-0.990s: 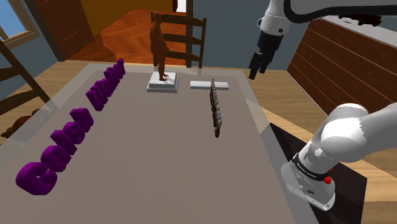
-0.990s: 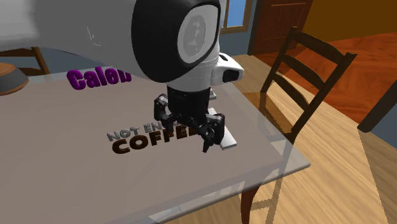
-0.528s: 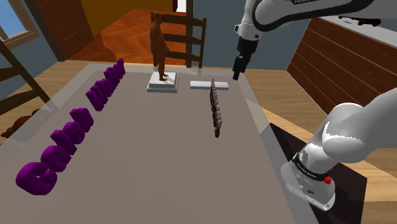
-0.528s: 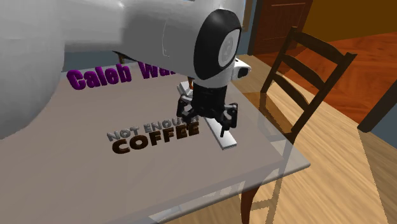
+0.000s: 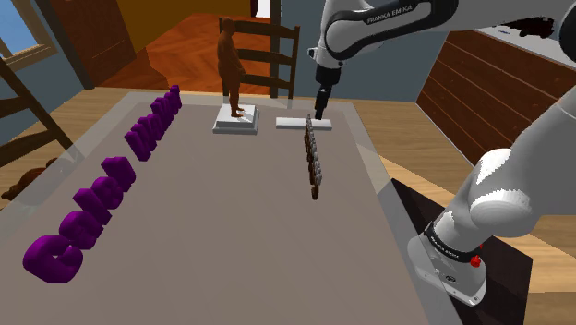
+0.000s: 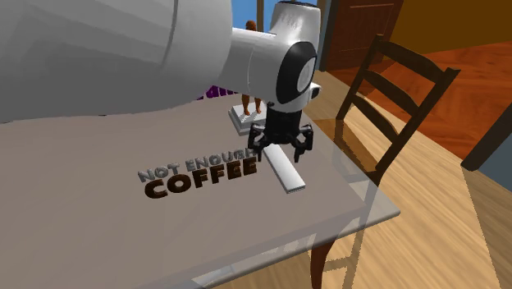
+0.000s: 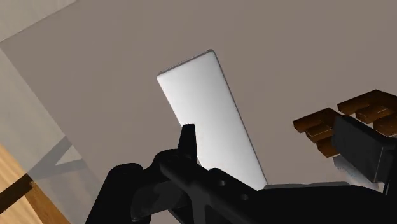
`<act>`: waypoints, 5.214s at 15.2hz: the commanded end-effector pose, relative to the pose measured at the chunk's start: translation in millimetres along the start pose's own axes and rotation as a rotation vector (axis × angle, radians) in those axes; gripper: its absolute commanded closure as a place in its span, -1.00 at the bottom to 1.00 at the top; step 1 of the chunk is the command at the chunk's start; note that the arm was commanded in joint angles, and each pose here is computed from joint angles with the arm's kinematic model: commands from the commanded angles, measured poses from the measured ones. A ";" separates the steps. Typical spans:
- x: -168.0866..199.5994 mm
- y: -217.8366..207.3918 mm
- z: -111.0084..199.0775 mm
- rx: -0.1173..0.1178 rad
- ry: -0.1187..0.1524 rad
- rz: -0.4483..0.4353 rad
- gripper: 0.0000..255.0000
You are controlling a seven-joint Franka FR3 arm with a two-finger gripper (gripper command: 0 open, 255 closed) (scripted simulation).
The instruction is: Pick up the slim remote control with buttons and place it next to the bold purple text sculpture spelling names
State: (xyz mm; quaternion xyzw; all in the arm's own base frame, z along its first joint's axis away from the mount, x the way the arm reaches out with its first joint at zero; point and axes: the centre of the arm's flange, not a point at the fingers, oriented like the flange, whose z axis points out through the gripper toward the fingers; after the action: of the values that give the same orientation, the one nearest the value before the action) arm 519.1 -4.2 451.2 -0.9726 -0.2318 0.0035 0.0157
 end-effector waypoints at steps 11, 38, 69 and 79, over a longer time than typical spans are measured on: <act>63.2 14.4 63.1 -0.012 -0.006 -0.160 -1.00; 63.2 13.2 29.2 -0.012 -0.006 -0.160 1.00; 76.4 -69.1 -97.7 -0.012 -0.006 -0.160 1.00; 98.3 -199.2 -94.0 -0.012 -0.006 -0.160 1.00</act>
State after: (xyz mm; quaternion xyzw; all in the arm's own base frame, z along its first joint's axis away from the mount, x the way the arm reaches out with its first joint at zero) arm 522.8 203.6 551.5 -0.9509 -0.3094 0.0039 0.0094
